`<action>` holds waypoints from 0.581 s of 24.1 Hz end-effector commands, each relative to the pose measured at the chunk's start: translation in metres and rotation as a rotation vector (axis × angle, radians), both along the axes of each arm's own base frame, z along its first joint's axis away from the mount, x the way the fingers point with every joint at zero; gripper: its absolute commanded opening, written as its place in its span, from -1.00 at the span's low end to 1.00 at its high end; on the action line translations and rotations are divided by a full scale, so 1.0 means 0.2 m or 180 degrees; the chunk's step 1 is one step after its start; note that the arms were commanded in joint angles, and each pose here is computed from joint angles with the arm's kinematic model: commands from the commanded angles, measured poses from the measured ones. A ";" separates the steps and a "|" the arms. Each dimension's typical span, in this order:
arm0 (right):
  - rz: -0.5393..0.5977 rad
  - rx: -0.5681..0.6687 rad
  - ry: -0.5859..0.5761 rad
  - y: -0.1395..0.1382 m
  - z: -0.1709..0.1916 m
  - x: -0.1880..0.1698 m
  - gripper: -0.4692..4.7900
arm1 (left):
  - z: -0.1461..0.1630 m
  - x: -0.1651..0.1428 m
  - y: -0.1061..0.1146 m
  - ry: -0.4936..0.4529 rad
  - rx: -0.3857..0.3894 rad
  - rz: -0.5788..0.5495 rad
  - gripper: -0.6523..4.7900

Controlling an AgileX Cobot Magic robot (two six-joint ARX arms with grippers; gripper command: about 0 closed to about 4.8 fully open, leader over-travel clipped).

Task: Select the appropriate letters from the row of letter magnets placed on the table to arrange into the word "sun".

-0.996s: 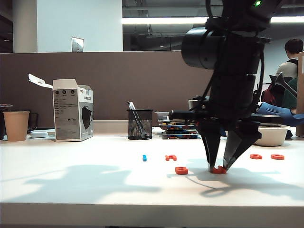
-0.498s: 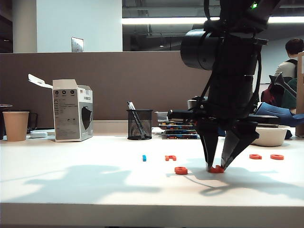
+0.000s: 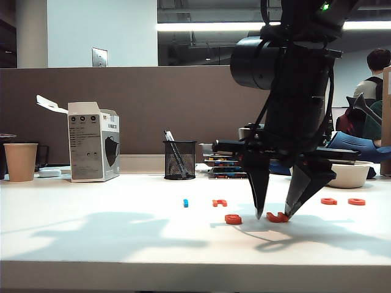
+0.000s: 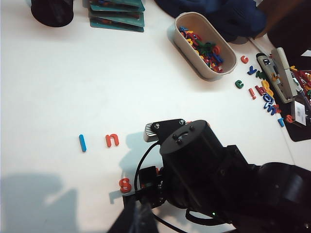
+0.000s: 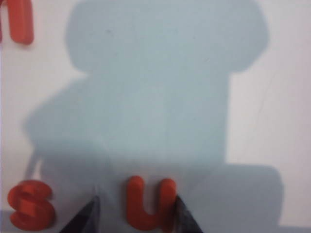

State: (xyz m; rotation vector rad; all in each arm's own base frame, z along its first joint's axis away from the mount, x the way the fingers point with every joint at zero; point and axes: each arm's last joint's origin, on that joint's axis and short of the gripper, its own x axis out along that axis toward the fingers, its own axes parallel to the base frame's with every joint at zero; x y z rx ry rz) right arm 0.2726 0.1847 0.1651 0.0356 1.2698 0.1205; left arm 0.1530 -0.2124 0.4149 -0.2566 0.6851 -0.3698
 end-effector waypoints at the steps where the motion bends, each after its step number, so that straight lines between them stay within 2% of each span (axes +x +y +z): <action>1: 0.0001 -0.0102 0.0311 -0.02 -0.07 -0.03 -0.01 | 0.01 0.00 0.00 -0.0030 -0.0038 -0.0002 -0.78; 14: 0.0048 -0.0127 0.0302 -0.02 -0.07 -0.03 0.00 | 0.01 0.00 0.00 -0.0030 -0.0037 -0.0001 -0.78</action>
